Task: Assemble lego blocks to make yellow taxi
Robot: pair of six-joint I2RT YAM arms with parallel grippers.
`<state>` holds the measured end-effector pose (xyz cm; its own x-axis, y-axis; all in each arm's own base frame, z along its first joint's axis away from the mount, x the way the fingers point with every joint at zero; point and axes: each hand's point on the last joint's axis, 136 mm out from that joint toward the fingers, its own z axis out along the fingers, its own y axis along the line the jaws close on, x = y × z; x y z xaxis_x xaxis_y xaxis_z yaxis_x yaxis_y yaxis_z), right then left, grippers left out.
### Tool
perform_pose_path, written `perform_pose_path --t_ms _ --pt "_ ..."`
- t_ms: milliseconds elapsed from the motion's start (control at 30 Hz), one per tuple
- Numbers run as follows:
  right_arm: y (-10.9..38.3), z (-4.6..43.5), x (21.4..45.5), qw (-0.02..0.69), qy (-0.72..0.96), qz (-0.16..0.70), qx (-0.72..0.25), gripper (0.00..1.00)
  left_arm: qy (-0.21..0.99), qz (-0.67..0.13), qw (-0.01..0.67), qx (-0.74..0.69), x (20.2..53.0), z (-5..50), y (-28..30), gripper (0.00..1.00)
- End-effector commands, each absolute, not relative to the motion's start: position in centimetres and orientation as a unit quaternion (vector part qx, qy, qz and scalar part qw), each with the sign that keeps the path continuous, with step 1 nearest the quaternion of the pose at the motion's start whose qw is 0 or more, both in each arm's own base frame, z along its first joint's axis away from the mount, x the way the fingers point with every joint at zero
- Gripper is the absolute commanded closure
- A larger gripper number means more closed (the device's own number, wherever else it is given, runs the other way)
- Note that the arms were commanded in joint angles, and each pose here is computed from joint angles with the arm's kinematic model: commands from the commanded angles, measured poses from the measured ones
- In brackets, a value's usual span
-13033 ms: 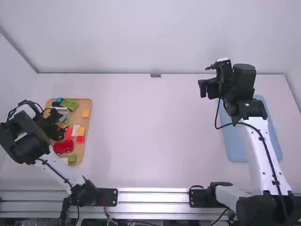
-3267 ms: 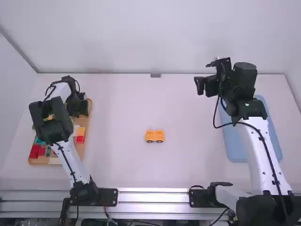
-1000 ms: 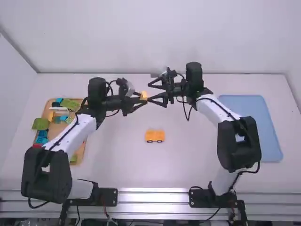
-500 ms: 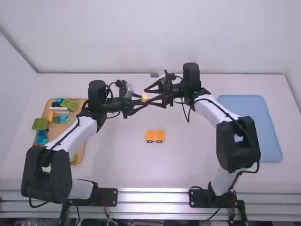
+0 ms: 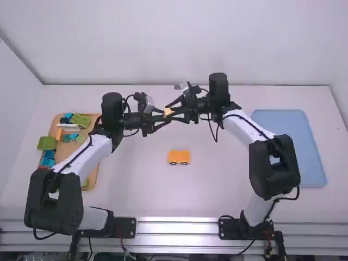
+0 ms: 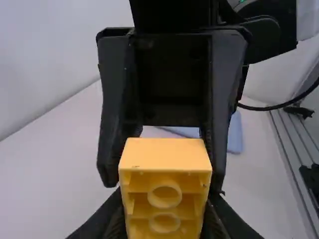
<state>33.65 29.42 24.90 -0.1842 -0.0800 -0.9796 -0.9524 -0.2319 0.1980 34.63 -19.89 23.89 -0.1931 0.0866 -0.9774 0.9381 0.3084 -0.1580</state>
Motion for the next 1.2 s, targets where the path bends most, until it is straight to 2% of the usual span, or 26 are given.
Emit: perform_pose_path --t_ms 0,200,267,300,333,367,433,533,567,667,700,800,833,867,967,1000,1067,1167 --pt "29.4 25.8 32.5 0.362 0.459 0.606 -0.539 0.69 0.630 -0.441 0.491 0.409 33.9 24.2 -20.2 0.73" --pt "29.4 25.9 32.3 0.362 0.453 0.609 -0.542 0.82 0.630 -0.440 0.492 0.409 33.9 24.2 -20.2 0.70" --pt "29.5 25.9 32.3 0.361 0.452 0.609 -0.543 0.86 0.630 -0.440 0.492 0.409 33.9 24.2 -20.2 0.63" --pt "29.5 25.9 32.2 0.361 0.452 0.609 -0.543 0.87 0.629 -0.440 0.492 0.410 33.9 24.2 -20.2 0.55" --pt "29.5 25.9 32.2 0.361 0.452 0.609 -0.543 0.90 0.629 -0.439 0.493 0.411 33.9 24.2 -20.2 0.34" --pt "29.5 26.0 32.3 0.365 0.449 0.606 -0.545 0.90 0.628 -0.439 0.493 0.411 33.9 24.2 -20.2 0.01" --pt "29.4 26.1 32.5 0.371 0.447 0.602 -0.548 0.91 0.629 -0.439 0.492 0.411 33.9 24.2 -20.2 0.01" --pt "29.2 26.4 34.3 0.384 0.483 0.586 -0.525 0.91 0.634 -0.438 0.490 0.407 34.0 24.0 -20.2 0.01" --pt "29.2 26.5 36.7 0.399 0.535 0.567 -0.483 0.92 0.655 -0.426 0.487 0.391 34.6 23.3 -19.9 0.01" --pt "28.5 26.3 40.1 0.428 0.600 0.531 -0.419 0.91 0.695 -0.398 0.479 0.359 35.7 21.8 -19.2 0.01" --pt "27.5 25.9 42.1 0.447 0.641 0.497 -0.377 0.91 0.725 -0.374 0.472 0.336 36.5 20.7 -18.5 0.01" --pt "25.5 24.8 44.4 0.464 0.703 0.432 -0.324 0.92 0.769 -0.328 0.460 0.300 37.6 18.8 -17.1 0.01" --pt "24.0 24.0 45.4 0.467 0.745 0.377 -0.291 0.92 0.791 -0.299 0.454 0.280 38.2 17.8 -16.2 0.01" --pt "24.0 24.0 45.4 0.467 0.745 0.377 -0.291 0.92 0.791 -0.299 0.454 0.280 38.2 17.8 -16.2 0.01" --pt "20.5 22.1 45.6 0.450 0.828 0.228 -0.246 0.91 0.817 -0.254 0.452 0.253 39.1 16.7 -14.6 0.01" --pt "20.2 21.9 45.5 0.446 0.834 0.213 -0.244 0.92 0.818 -0.252 0.452 0.252 39.1 16.7 -14.5 0.01" --pt "18.2 20.4 44.0 0.402 0.874 0.122 -0.243 0.91 0.822 -0.235 0.458 0.245 39.6 16.7 -14.1 0.01" --pt "17.0 18.0 41.2 0.325 0.902 0.062 -0.278 0.91 0.819 -0.229 0.466 0.242 40.0 17.0 -13.7 0.01"
